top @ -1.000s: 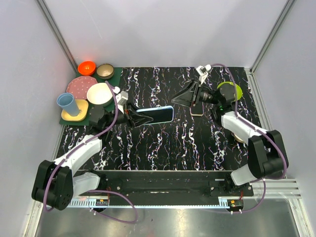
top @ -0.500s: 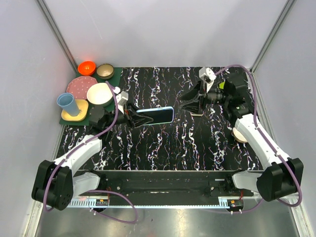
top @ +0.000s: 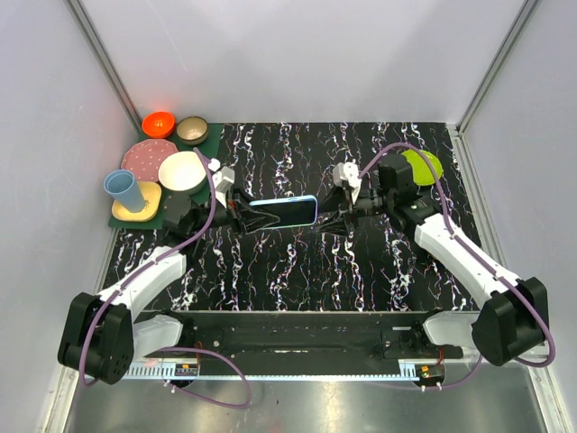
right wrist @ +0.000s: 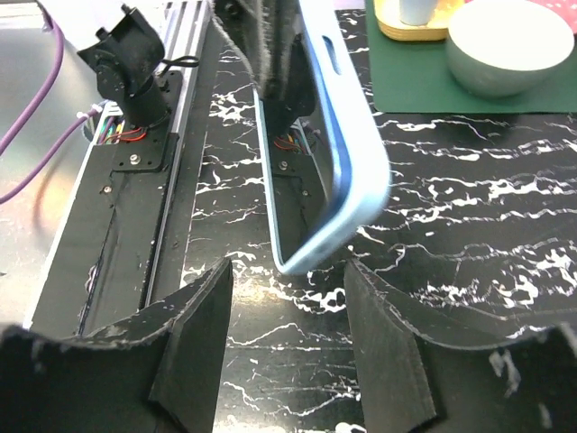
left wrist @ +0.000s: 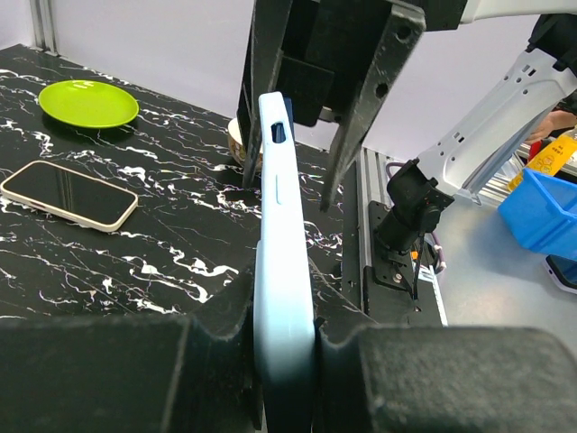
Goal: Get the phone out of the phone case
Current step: Remove the phone case from the phone.
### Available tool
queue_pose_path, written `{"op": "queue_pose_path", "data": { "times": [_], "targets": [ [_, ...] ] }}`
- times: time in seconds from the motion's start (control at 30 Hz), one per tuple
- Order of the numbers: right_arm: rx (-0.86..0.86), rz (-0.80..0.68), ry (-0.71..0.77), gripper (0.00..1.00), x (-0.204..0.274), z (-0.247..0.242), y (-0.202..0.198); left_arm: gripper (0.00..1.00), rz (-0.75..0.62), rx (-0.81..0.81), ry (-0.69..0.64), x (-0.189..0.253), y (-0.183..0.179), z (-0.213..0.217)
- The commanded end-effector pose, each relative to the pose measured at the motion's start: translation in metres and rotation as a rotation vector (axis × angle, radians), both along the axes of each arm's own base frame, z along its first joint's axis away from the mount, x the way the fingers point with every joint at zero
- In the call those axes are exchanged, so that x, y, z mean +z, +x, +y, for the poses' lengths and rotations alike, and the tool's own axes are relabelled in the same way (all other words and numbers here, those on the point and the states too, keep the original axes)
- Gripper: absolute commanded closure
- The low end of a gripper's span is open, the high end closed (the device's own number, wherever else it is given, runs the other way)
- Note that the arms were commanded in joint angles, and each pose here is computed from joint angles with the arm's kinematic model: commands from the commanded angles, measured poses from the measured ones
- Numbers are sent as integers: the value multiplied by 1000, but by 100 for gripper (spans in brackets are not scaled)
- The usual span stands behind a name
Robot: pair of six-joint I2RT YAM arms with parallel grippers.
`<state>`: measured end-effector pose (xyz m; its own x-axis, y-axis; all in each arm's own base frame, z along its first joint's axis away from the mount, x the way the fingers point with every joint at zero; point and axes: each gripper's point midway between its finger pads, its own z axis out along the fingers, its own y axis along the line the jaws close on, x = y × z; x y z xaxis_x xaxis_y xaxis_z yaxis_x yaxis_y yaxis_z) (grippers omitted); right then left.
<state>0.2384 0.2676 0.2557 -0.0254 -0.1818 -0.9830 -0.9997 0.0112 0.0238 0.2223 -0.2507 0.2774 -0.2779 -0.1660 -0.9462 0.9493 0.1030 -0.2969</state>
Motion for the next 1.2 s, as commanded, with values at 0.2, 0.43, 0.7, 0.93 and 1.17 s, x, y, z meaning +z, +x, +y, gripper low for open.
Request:
{"op": "queue_pose_path", "data": {
  "times": [0.2, 0.43, 0.7, 0.93, 1.17],
  "targets": [
    [34, -79, -18, 57, -10, 14, 3, 100, -159, 2, -41, 35, -1, 2],
    [41, -107, -17, 62, -12, 12, 0, 100, -158, -1, -41, 34, -1, 1],
    [62, -103, 1, 66, -7, 14, -3, 100, -153, -2, -41, 34, -1, 2],
    [94, -87, 18, 63, -2, 14, -11, 100, -155, 0, -42, 34, -1, 2],
    [98, -76, 17, 71, -3, 15, -11, 100, -155, -1, -41, 34, -1, 2]
  ]
}}
